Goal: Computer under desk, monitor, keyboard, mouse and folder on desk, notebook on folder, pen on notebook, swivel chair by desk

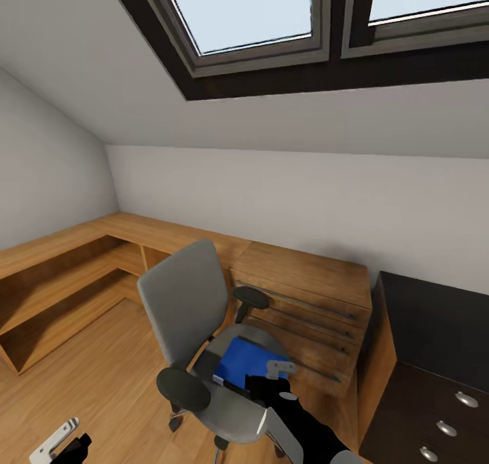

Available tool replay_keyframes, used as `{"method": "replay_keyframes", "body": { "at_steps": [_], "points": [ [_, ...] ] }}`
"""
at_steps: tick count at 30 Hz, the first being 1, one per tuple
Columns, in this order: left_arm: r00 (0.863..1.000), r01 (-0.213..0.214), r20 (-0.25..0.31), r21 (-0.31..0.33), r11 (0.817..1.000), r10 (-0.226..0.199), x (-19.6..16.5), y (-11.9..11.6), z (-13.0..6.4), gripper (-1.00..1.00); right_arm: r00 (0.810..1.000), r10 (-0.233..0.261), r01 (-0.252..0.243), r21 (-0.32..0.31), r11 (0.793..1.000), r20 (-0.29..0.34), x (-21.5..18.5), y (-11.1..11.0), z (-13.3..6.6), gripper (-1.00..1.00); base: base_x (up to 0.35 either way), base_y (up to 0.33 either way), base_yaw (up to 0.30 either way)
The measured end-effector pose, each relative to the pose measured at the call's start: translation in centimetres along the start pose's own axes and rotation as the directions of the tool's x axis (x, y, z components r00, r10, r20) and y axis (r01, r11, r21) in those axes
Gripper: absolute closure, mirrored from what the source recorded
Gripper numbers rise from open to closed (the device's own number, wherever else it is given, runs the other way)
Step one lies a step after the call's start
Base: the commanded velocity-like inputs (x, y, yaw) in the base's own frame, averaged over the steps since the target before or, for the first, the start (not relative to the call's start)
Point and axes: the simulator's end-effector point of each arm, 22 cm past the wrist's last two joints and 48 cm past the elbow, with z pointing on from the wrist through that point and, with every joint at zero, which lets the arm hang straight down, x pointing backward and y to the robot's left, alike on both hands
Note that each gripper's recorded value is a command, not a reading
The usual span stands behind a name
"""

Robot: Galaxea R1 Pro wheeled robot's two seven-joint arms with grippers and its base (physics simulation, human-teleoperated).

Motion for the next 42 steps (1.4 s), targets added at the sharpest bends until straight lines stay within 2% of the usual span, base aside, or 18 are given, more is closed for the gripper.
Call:
{"method": "replay_keyframes", "body": {
  "at_steps": [4, 5, 7, 12, 24, 42],
  "points": [
    [1.0, 0.005, 0.005, 0.002, 1.0, -0.005, -0.3, -0.1, 0.0, -1.0, 1.0, 0.001, -0.001, -0.001, 1.0, 0.003, -0.1, 0.0, 0.0, -1.0, 0.0, 0.0, 0.0],
    [0.999, 0.05, 0.015, -0.022, 0.999, -0.05, -1.2, 0.8, 0.3, -1.0, 1.0, 0.003, -0.003, 0.004, 1.0, -0.009, 0.4, -0.3, 0.2, -1.0, 0.0, 0.0, 0.0],
    [0.995, 0.098, 0.023, -0.045, 0.994, -0.097, -1.9, 1.9, 0.7, -1.0, 1.0, 0.002, -0.002, 0.007, 1.0, -0.014, 0.7, -0.4, 0.4, -1.0, 0.0, 0.0, 0.0],
    [0.993, 0.12, 0.027, -0.054, 0.991, -0.119, -1.8, 2.4, 1.3, -1.0, 0.999, 0.005, -0.003, 0.036, 0.999, -0.054, 3.0, -1.9, 1.1, -1.0, 0.0, 0.0, 0.0],
    [0.992, 0.122, 0.027, -0.055, 0.991, -0.12, -0.6, 2.5, 2.6, -1.0, 0.996, 0.012, -0.007, 0.063, 0.998, -0.088, 5.7, -3.5, 2.5, -1.0, 0.0, 0.0, 0.0],
    [0.993, 0.116, 0.03, -0.052, 0.992, -0.115, 1.1, 2.8, 4.5, -1.0, 0.997, 0.015, -0.01, 0.064, 0.998, -0.073, 7.2, -4.0, 4.4, -1.0, 0.0, 0.0, 0.0]
  ]
}}
